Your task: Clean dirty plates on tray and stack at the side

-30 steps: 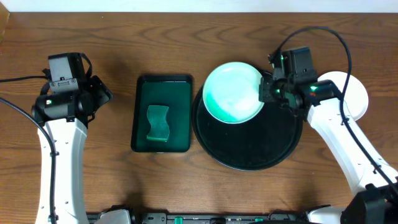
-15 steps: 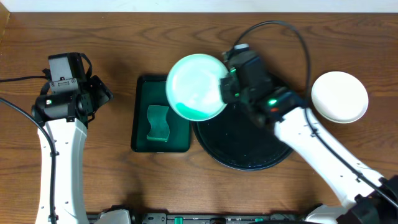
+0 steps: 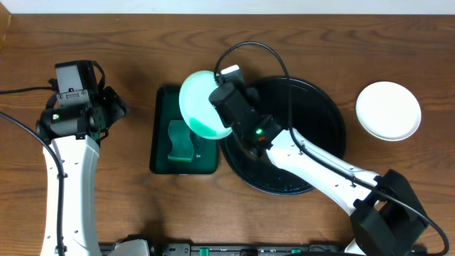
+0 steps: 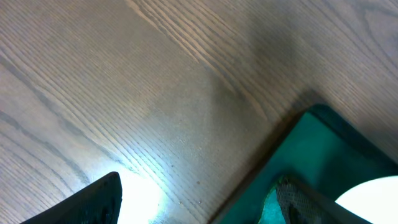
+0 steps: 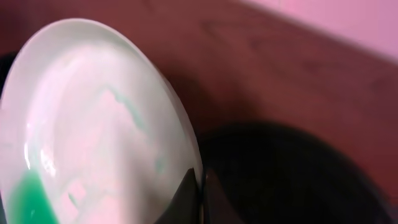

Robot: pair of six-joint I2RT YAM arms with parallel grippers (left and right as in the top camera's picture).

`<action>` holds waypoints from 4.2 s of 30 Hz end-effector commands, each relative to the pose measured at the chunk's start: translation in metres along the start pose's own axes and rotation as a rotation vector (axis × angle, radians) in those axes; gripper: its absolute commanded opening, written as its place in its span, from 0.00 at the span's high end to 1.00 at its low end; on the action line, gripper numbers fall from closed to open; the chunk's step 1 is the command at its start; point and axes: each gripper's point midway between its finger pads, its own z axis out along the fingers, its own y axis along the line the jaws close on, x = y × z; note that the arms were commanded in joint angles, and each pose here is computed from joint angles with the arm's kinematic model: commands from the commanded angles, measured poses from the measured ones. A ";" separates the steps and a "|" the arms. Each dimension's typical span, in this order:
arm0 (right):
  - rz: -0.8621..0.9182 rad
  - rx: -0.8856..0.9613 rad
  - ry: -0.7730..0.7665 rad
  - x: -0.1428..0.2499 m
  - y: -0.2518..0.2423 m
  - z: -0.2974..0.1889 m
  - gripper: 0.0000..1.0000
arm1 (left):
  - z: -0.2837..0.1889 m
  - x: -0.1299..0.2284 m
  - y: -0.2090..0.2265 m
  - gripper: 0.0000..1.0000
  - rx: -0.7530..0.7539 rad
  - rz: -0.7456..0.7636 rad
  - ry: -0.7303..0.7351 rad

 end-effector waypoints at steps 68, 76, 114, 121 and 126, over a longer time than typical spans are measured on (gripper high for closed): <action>-0.564 0.384 -0.585 -0.138 0.059 -0.144 0.99 | -0.005 -0.005 0.001 0.20 -0.002 -0.008 -0.019; -0.563 0.384 -0.586 -0.138 0.059 -0.144 0.99 | -0.005 -0.005 0.001 0.19 -0.002 -0.008 -0.019; -0.426 0.359 -0.590 -0.136 0.055 -0.143 0.99 | -0.005 -0.005 0.001 0.20 -0.002 -0.008 -0.018; -0.379 0.352 -0.592 -0.135 0.053 -0.142 0.99 | -0.005 -0.005 0.001 0.19 -0.002 -0.008 -0.019; -0.360 0.342 -0.556 -0.126 0.053 -0.135 0.99 | -0.005 -0.005 0.001 0.19 -0.002 -0.008 -0.019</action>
